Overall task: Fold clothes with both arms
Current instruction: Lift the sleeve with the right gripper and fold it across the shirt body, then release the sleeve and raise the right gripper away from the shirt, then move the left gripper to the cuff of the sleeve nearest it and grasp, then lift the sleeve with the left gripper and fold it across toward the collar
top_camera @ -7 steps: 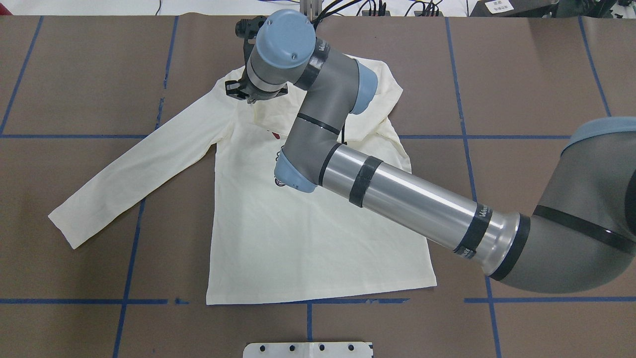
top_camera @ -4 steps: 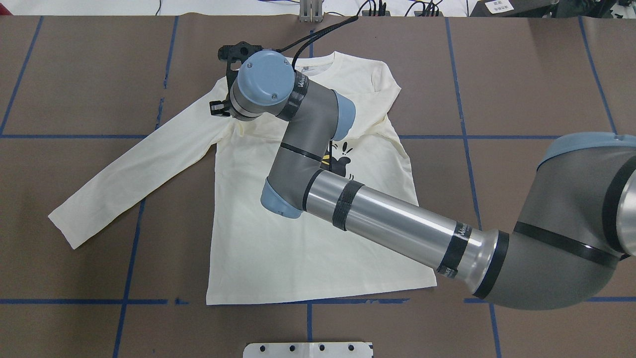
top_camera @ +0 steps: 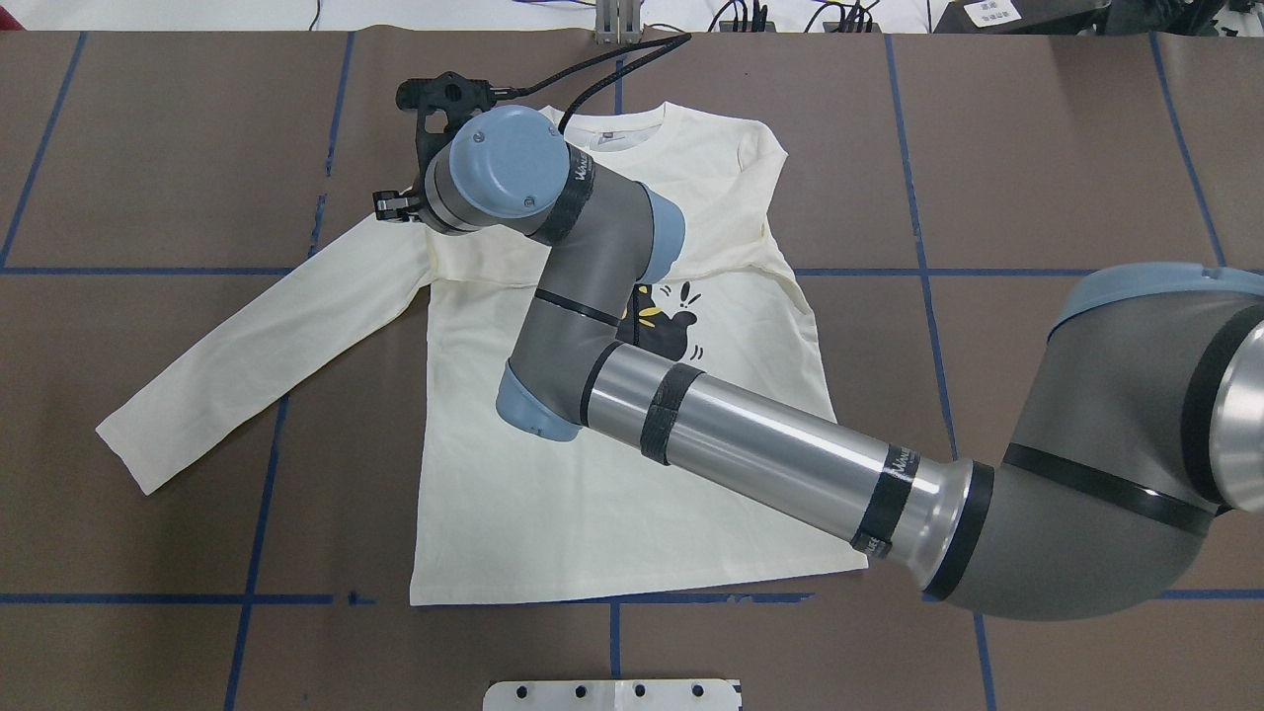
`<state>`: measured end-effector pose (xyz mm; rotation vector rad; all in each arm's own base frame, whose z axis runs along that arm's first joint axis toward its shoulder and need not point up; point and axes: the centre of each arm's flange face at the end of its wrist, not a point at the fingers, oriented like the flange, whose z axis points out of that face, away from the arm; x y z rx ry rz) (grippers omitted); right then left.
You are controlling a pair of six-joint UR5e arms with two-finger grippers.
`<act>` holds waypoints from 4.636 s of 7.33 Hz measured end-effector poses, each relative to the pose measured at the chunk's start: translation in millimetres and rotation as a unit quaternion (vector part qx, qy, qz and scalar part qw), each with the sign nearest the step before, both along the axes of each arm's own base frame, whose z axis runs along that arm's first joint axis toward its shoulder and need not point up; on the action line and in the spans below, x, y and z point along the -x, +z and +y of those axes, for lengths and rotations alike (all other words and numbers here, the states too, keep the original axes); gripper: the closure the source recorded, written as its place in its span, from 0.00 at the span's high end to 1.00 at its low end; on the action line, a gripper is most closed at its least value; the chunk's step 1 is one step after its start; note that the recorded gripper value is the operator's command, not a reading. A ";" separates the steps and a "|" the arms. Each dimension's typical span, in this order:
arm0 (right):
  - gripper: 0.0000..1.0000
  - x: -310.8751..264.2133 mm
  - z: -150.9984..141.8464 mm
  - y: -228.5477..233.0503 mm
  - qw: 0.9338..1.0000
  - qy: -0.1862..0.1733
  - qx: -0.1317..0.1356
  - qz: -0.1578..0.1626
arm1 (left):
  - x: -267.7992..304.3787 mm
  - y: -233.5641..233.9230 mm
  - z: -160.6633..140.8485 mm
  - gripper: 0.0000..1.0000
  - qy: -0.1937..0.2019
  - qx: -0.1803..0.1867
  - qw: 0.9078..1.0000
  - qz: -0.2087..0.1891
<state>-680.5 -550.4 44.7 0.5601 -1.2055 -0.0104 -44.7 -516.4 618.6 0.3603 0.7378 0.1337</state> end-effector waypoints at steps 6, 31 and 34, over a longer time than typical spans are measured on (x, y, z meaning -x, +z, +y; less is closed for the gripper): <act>1.00 -94.8 -14.8 33.0 0.977 -0.016 0.184 0.105 | -90.7 -40.1 4.7 1.00 -0.092 0.102 0.988 0.071; 1.00 -385.5 19.6 281.9 0.948 -0.118 0.169 0.243 | -337.1 -43.9 177.2 0.00 -0.245 0.275 0.928 0.054; 1.00 -386.3 19.5 282.5 0.948 -0.118 0.169 0.243 | -337.9 -63.7 176.5 0.00 -0.242 0.273 0.929 0.063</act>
